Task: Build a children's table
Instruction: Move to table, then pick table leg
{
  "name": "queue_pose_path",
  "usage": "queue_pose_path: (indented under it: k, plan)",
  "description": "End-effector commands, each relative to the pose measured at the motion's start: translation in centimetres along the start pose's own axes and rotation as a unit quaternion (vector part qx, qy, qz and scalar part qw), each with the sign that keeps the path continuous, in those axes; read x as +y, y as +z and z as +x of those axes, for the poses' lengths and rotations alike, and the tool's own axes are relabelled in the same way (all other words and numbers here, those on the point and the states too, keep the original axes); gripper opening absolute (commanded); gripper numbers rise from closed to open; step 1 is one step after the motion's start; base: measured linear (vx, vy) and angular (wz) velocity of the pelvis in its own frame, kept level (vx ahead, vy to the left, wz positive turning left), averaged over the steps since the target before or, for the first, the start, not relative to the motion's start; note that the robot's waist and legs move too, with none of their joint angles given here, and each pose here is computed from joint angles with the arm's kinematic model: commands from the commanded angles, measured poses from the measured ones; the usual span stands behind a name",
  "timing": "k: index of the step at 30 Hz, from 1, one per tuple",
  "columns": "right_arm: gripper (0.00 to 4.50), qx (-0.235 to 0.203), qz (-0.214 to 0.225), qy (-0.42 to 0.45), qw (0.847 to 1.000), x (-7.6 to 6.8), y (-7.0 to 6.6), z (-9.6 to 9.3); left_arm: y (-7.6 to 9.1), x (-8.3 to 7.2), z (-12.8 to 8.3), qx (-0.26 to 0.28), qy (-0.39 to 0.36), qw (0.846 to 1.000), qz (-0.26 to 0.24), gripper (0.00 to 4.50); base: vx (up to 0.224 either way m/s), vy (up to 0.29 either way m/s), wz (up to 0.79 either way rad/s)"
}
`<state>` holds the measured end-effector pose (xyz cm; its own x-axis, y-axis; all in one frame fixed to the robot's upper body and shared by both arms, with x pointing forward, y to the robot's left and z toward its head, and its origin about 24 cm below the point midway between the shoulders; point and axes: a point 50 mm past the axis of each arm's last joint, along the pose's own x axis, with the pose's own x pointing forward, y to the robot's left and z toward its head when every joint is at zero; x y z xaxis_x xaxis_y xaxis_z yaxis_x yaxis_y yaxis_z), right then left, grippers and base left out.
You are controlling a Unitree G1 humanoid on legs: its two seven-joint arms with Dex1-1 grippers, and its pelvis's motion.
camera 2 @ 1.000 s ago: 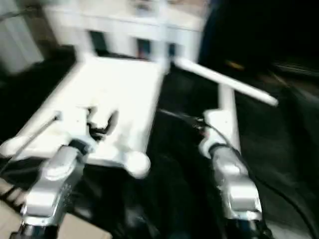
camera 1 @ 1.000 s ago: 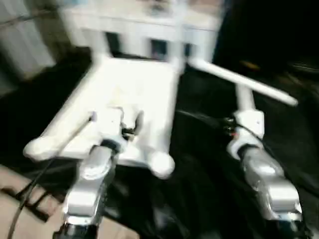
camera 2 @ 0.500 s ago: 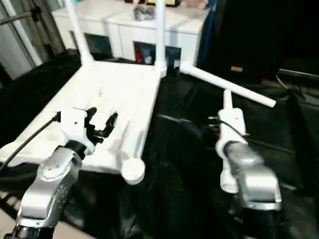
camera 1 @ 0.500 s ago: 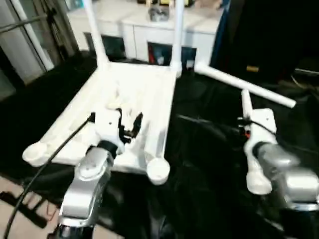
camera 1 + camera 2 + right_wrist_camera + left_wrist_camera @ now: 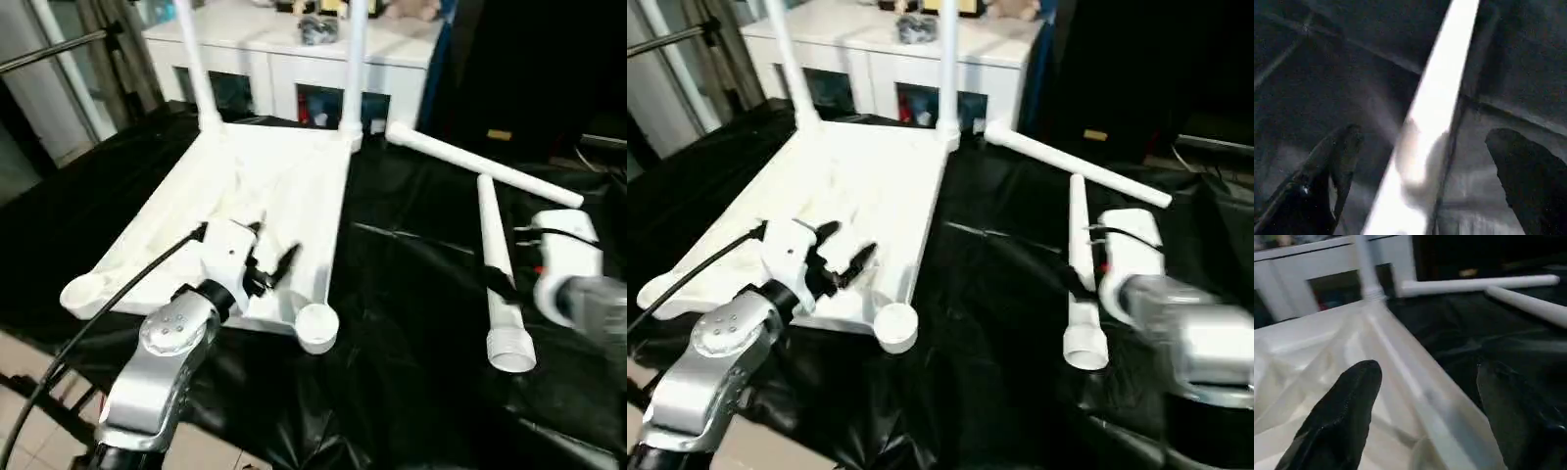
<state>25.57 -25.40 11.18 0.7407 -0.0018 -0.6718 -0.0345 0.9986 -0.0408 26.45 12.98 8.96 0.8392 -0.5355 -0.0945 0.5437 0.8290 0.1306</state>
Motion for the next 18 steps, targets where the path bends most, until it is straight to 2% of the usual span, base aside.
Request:
queue_pose_path:
  k: [1, 4, 9, 13, 18]
  plan:
    - [4.47, 0.018, 0.006, 0.029, 0.999, 0.3, -0.5, -0.9, 0.1, -0.2, -0.1, 0.004, -0.017, 1.000, 0.003, 3.59, 0.000, 0.000, 0.00]
    - [4.47, 0.046, 0.026, 0.045, 0.998, 0.1, -1.7, -1.4, 0.1, -0.5, -0.1, 0.006, -0.034, 0.999, 0.002, 3.59, 0.000, 0.000, 0.00]
    - [4.47, 0.086, 0.060, 0.079, 0.991, 0.8, -3.4, -0.8, 0.1, -1.1, 0.2, 0.009, -0.050, 0.999, 0.002, 3.59, 0.000, 0.000, 0.00]
    - [4.47, 0.100, 0.067, 0.090, 0.989, 1.1, -3.9, -0.4, 0.1, -1.3, 0.1, 0.011, -0.055, 0.998, 0.002, 3.59, 0.000, 0.000, 0.00]
    - [4.47, 0.138, 0.069, 0.088, 0.984, 1.2, -5.1, 0.3, -0.2, -1.3, -0.1, 0.019, -0.055, 0.998, 0.005, 3.59, 0.000, 0.000, 0.00]
